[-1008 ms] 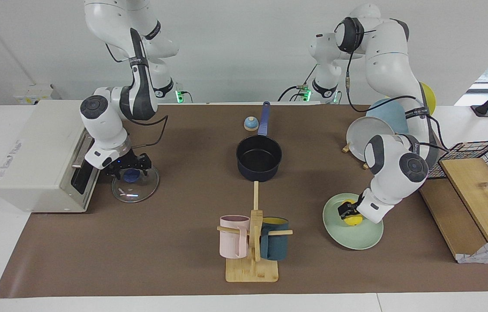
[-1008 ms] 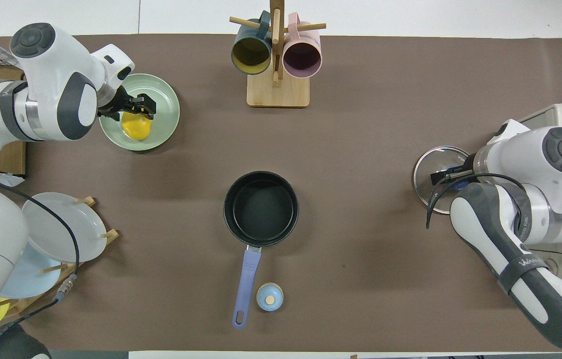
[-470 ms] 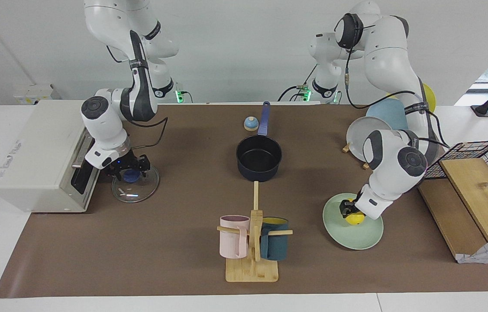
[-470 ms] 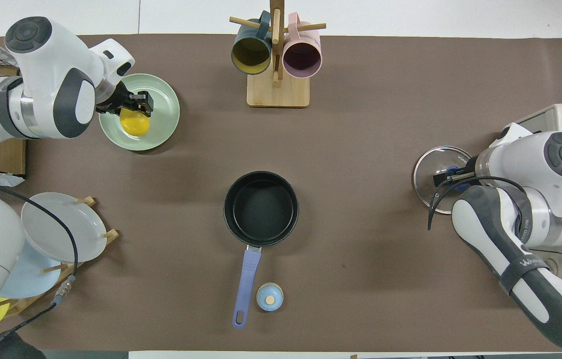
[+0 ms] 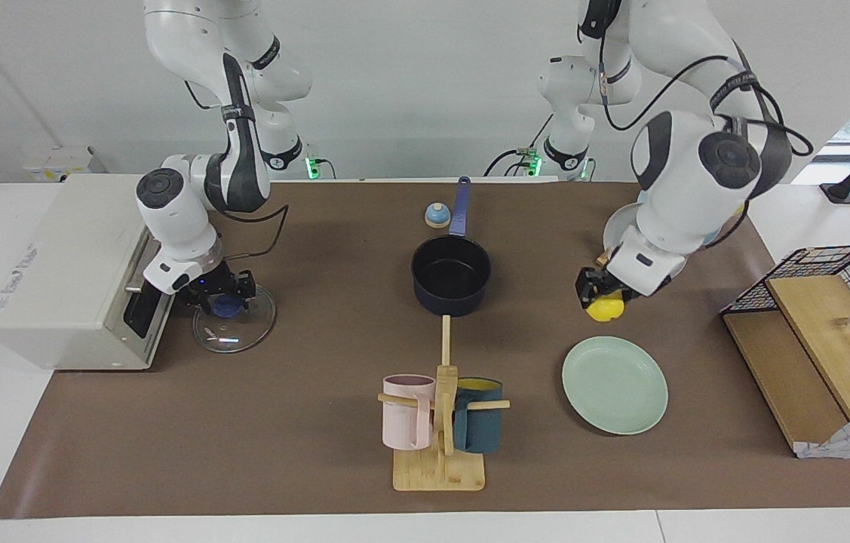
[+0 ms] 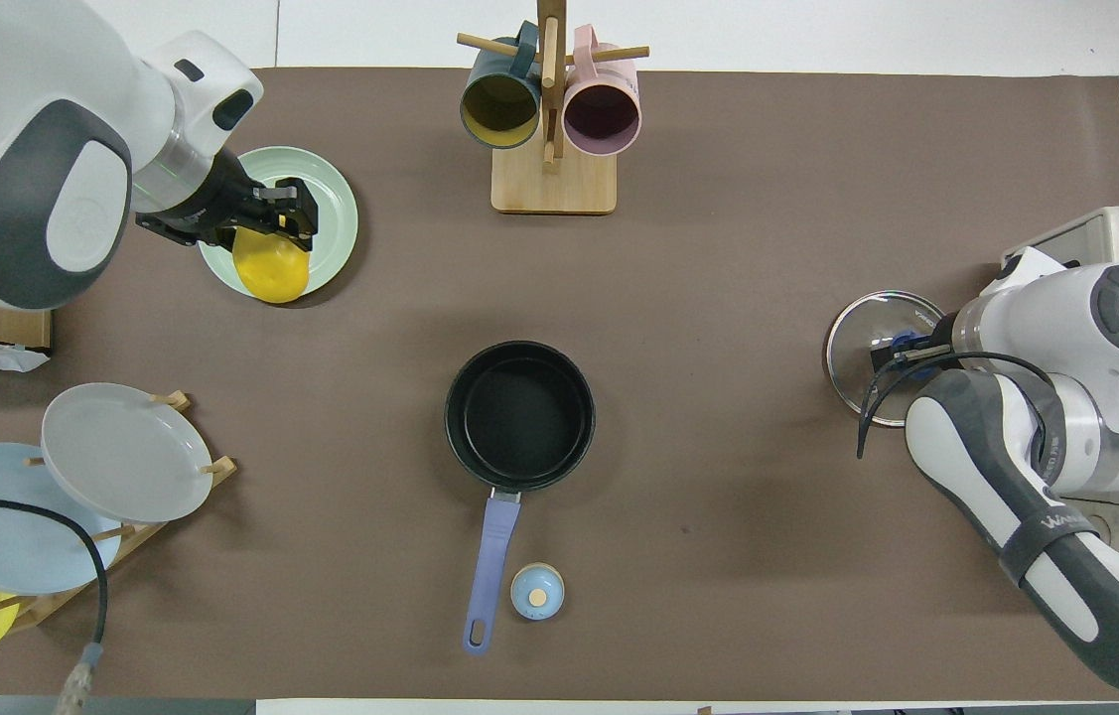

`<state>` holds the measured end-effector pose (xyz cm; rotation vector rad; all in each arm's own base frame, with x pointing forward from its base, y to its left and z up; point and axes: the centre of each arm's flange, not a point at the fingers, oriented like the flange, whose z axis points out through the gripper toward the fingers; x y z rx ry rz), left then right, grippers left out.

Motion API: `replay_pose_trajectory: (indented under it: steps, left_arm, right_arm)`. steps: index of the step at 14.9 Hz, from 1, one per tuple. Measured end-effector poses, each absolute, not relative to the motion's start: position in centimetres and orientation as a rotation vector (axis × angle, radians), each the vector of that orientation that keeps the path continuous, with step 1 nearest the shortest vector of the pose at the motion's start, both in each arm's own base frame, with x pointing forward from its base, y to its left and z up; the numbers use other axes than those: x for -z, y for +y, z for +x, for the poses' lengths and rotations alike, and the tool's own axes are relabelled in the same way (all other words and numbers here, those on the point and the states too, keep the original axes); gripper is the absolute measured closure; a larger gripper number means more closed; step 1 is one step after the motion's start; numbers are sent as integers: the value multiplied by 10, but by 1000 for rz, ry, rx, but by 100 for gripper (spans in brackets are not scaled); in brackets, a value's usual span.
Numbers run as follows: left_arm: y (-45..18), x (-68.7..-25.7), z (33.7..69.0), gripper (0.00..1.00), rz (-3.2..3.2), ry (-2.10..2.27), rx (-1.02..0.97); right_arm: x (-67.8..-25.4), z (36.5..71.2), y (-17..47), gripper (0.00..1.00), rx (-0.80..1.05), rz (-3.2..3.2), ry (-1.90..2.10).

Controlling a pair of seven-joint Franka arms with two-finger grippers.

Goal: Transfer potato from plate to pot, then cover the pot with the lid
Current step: 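Grasp the yellow potato with the left gripper and carry it toward the pot, then release the potato into the pot while the right gripper lifts the lid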

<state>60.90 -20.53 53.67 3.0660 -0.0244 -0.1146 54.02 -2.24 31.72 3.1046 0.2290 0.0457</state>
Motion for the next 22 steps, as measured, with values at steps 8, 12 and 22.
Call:
replay_pose_trajectory:
  steps: [8,12,22]
  left_arm:
    - [-368,-490,458,35,3032,64,26]
    - [-390,-428,443,35,3038,23,31]
    - [-405,-344,451,35,3087,-51,54]
  right_arm:
    - [-329,546,-9,34,13,3105,268]
    - [-350,557,20,34,43,3097,346]
    - [-355,562,32,34,57,3092,379]
